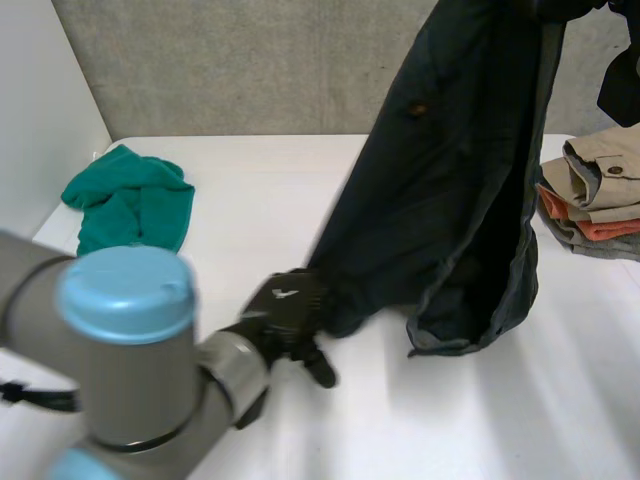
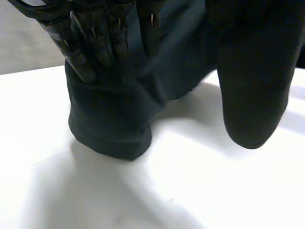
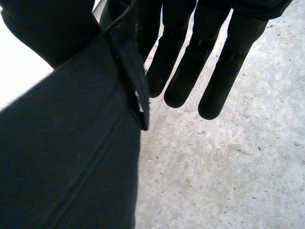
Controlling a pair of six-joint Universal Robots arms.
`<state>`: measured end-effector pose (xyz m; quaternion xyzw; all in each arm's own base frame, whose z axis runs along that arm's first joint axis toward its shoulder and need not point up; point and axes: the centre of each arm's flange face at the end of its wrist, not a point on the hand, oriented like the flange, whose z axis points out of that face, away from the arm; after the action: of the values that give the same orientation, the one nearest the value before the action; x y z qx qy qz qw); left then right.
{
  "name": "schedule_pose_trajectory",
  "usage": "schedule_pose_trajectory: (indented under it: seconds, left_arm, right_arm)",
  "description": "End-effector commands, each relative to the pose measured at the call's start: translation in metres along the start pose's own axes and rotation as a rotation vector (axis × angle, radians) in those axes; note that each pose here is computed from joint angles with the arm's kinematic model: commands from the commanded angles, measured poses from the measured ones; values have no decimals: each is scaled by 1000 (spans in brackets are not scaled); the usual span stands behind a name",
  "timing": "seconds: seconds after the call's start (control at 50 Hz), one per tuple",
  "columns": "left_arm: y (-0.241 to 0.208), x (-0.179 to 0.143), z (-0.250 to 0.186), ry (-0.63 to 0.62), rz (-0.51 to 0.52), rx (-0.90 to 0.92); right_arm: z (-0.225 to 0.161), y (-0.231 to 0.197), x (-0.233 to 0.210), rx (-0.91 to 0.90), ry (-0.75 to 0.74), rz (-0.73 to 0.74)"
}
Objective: Fold the laundry.
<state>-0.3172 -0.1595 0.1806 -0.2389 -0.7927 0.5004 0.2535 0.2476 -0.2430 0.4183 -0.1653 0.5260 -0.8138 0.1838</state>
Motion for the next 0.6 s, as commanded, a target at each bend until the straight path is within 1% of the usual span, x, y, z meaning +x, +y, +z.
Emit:
schedule_pose_trajectory:
  seconds: [0.02, 0.04, 0.1, 0.14, 0.2, 0.26, 0.38, 0.42, 0.52, 0.6]
  left_arm:
    - [-7, -57, -17, -206, -53, 87]
    - [-14, -70, -9, -237, -61, 141]
    - [-18, -88, 6, -276, -63, 198]
    - [-24, -95, 21, -278, -62, 242]
    - [-28, -101, 37, -280, -77, 255]
    - [-23, -106, 43, -295, -113, 208]
    - [-20, -118, 27, -353, -184, 144]
    - [-16, -121, 14, -371, -206, 108]
    - [-4, -117, -10, -337, -236, 19]
    - [-3, -118, -26, -302, -266, -6]
  right_arm:
    - [-2, -3, -12, 0, -34, 13]
    - [-3, -5, -17, 4, -46, 19]
    - [-6, -9, -26, 10, -71, 29]
    - [-9, -12, -34, 14, -94, 30]
    - [-11, -16, -41, 14, -109, 12]
    - [-11, -17, -42, 12, -97, -14]
    - [-8, -6, -43, -14, -90, -34]
    - [-6, 3, -43, -37, -88, -37]
    - [-2, 22, -43, -88, -87, -37]
    - [-4, 28, -44, -103, -85, -40]
